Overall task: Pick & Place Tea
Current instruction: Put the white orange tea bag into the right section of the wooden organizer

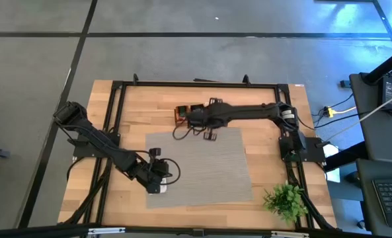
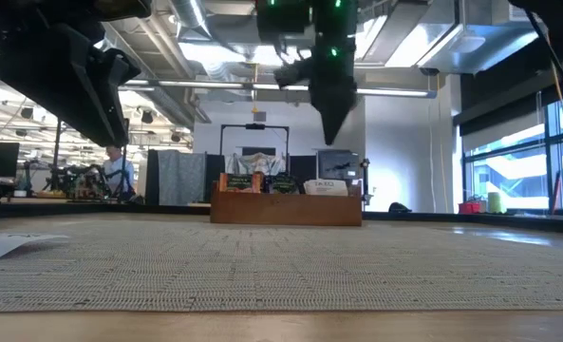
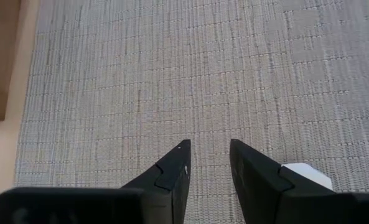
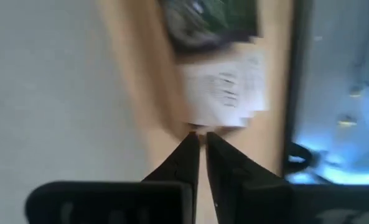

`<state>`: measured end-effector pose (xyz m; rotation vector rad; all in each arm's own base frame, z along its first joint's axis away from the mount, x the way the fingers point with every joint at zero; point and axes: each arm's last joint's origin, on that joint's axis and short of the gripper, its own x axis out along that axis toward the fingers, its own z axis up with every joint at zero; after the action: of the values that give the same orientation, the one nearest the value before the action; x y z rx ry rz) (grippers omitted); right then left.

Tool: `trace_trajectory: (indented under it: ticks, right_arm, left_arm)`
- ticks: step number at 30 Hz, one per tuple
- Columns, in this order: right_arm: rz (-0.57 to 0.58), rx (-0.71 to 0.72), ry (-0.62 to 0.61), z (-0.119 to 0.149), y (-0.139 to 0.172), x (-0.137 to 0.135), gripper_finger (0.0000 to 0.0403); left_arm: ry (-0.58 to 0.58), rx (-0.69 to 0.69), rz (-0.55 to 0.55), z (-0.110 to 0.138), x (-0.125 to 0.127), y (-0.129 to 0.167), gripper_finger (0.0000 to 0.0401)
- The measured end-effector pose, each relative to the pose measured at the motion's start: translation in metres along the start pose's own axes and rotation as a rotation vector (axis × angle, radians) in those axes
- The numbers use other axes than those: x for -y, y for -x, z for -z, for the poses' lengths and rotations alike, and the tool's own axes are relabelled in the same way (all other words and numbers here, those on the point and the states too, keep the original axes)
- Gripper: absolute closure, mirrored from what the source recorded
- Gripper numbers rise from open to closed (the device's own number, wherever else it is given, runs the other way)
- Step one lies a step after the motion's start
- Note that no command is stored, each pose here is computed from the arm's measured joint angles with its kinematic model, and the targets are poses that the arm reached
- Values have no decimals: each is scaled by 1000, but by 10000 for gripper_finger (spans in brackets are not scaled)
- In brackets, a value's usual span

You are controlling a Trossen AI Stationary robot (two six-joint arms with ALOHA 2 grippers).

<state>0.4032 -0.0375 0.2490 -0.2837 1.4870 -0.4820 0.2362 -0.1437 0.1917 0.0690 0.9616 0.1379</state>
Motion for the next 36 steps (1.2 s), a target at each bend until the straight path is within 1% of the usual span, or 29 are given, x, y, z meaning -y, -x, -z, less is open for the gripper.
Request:
trace_trajectory:
  ticks: [2,4,7,11,13,15,18,20,22,24,26,30,36]
  right_arm:
    - [-65,76,-85,-4,10,-15,370]
    - [-112,151,-100,-7,19,-35,370]
    - [-163,307,-85,-13,34,-72,370]
    - [-284,535,-111,-19,51,-119,370]
    - [-370,646,-85,-19,55,-142,370]
    - [-441,762,-30,-18,59,-162,370]
    - [-528,919,14,-14,60,-186,370]
    - [-565,1002,-10,-11,58,-196,370]
    - [-590,1066,-45,-9,57,-200,370]
    - [-604,1079,-69,-7,51,-202,370]
    - [-618,1050,-90,-4,44,-204,370]
    - [-661,1029,-167,-2,34,-206,370]
    - [-660,959,-144,-5,1,-222,370]
  left_arm:
    - [-9,2,8,1,3,2,294]
    - [-13,3,21,4,7,4,292]
    - [-8,0,53,9,15,10,290]
    - [2,-61,182,17,28,18,290]
    - [25,-101,248,22,36,22,292]
    - [62,-132,285,27,42,27,293]
    - [122,-154,306,35,50,33,294]
    - [150,-163,309,39,54,36,293]
    - [166,-152,299,42,57,39,291]
    - [165,-122,279,44,58,41,290]
    - [158,-95,255,46,60,40,290]
    - [141,-108,215,50,63,31,292]
    - [105,-148,154,58,69,13,293]
